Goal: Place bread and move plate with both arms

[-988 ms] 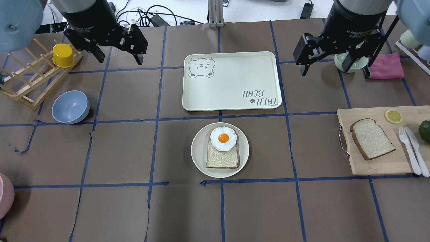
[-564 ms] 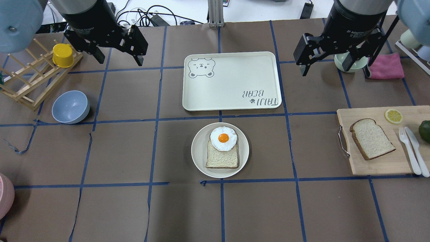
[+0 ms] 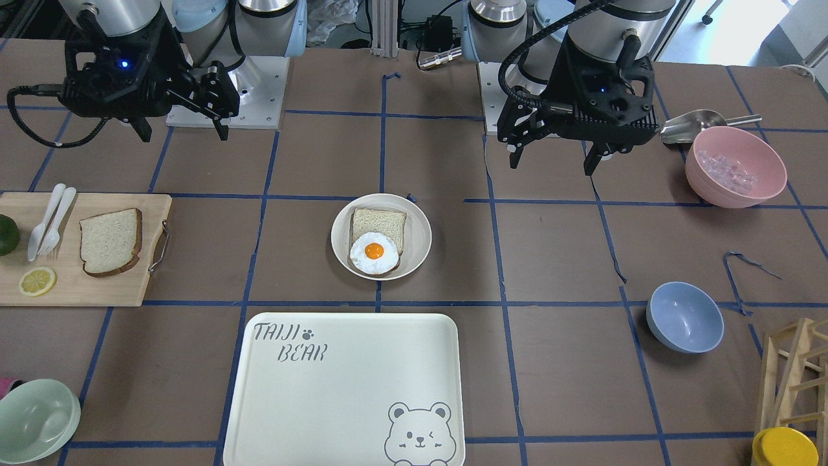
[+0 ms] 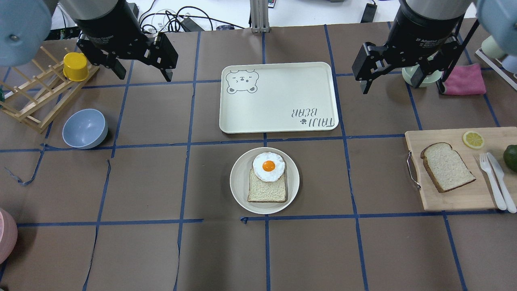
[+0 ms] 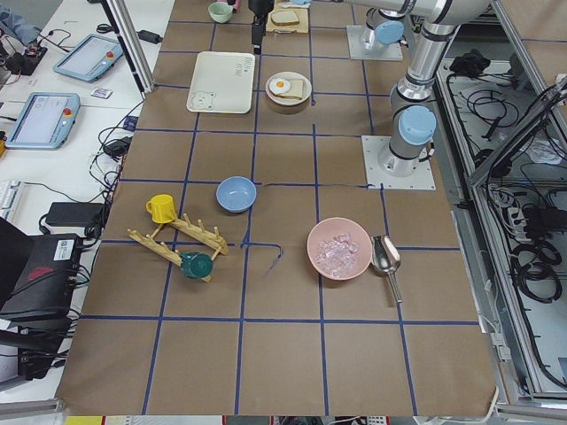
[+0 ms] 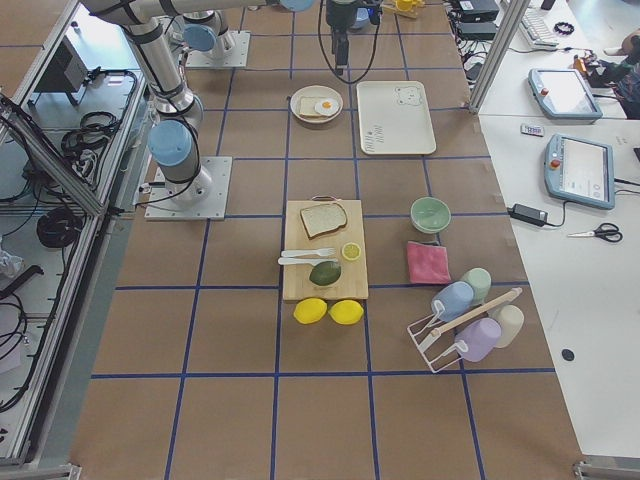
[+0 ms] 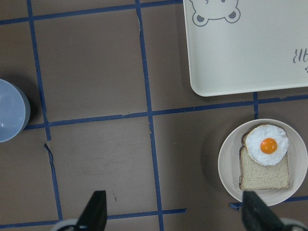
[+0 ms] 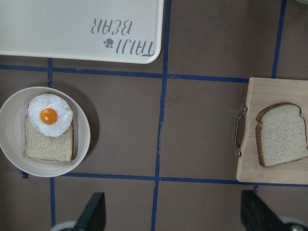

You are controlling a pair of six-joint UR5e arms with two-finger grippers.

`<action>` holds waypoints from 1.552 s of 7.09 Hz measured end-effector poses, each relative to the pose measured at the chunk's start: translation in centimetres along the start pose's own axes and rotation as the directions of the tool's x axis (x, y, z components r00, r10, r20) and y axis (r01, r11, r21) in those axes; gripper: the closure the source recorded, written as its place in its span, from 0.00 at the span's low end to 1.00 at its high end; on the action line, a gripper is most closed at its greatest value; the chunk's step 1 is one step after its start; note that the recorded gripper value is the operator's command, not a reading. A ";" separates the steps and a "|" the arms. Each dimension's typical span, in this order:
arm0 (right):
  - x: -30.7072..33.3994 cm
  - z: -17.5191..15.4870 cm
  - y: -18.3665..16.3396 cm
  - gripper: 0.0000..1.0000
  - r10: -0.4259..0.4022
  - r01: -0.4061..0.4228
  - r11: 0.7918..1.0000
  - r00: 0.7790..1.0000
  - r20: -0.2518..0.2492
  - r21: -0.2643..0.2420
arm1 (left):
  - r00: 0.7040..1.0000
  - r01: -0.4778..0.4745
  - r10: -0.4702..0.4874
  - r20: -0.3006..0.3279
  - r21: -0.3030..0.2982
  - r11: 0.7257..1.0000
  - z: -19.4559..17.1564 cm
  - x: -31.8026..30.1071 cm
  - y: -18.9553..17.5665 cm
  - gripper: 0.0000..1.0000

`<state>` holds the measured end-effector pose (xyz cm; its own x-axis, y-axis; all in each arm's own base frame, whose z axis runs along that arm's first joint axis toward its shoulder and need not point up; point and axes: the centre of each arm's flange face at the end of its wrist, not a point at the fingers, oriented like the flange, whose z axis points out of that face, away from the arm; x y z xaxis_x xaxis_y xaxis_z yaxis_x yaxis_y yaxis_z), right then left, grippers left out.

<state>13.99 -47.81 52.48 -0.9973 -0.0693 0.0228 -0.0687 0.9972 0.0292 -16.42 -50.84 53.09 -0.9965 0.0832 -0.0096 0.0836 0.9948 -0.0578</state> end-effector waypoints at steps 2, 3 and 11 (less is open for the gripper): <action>0.0 0.1 -0.1 0.00 0.000 0.000 1.000 1.000 -0.003 -0.004 | 1.000 0.006 -0.006 0.001 0.003 1.000 0.0 -0.2 -0.1 0.00; 0.1 0.2 -0.1 0.00 -0.001 0.001 1.000 1.000 -0.005 -0.006 | 1.000 0.012 -0.012 0.000 0.003 1.000 0.0 -0.6 -0.2 0.00; 6.7 1.5 -0.8 0.00 0.106 -0.109 0.993 0.992 -0.071 -0.050 | 1.000 0.021 -0.021 -0.002 -0.013 1.000 0.8 -1.0 0.1 0.00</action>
<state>7.37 -49.05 51.15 -0.9947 0.0348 0.0970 0.0423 0.9962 0.0760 -15.43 -50.88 52.25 -0.9980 0.0621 -0.0060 0.0623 0.9971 -0.0447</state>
